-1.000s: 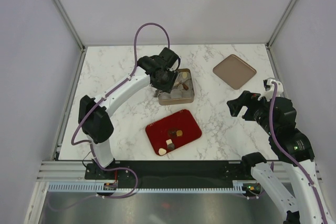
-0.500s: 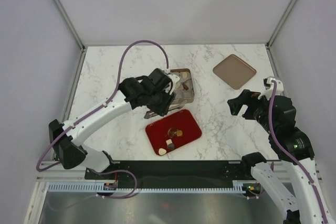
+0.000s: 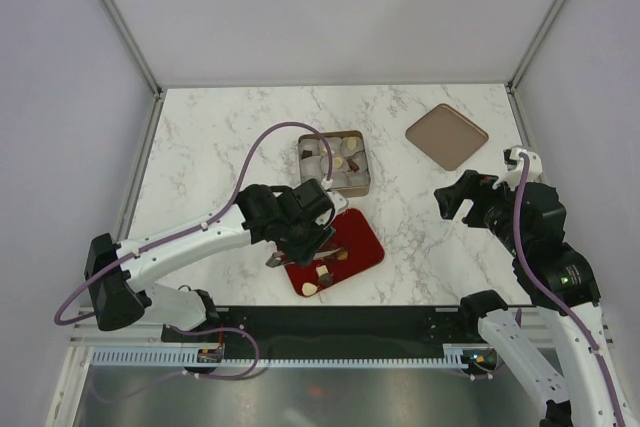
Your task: Pack the chocolate
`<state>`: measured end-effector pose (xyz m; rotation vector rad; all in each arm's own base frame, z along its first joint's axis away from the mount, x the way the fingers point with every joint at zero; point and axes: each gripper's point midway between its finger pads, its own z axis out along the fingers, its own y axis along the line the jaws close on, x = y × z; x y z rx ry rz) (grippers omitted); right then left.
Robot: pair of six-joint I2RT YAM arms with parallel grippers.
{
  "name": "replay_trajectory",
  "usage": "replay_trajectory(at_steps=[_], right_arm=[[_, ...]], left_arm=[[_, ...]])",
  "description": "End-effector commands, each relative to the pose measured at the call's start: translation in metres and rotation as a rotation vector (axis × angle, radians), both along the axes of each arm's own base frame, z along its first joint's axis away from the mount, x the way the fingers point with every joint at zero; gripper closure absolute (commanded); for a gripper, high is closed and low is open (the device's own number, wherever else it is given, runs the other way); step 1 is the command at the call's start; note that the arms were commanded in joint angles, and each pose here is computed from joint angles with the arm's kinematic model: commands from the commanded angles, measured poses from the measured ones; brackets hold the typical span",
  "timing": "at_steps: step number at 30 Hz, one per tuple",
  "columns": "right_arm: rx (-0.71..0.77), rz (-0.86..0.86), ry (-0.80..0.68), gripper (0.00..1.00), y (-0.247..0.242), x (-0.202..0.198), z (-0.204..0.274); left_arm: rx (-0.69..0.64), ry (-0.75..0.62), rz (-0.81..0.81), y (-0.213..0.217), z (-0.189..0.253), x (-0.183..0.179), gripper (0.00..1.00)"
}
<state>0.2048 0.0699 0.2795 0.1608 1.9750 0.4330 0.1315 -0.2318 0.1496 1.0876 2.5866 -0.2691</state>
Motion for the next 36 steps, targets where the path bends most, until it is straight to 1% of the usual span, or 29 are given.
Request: replay_trajectory(at_steps=[1,7,16,27,36], right_arm=[[0.012,-0.007,-0.039,0.06,-0.001,-0.001,0.015],[0.016,-0.009,-0.038,0.06,-0.002,-0.003,0.013],[0.016,-0.01,-0.041,0.06,-0.002,-0.004,0.014],[0.014,-0.011,-0.037,0.06,-0.002,-0.003,0.011],[0.007,-0.012,-0.037,0.06,-0.003,-0.002,0.011]], left_arm=[[-0.067,-0.004,0.007,-0.008,0.007,-0.007,0.47],[-0.065,0.006,-0.005,-0.013,-0.005,-0.012,0.46],[-0.053,0.01,-0.002,-0.014,-0.009,-0.012,0.47],[-0.034,0.022,-0.015,-0.02,-0.015,-0.011,0.55],[-0.038,-0.029,-0.001,-0.028,-0.004,0.002,0.63]])
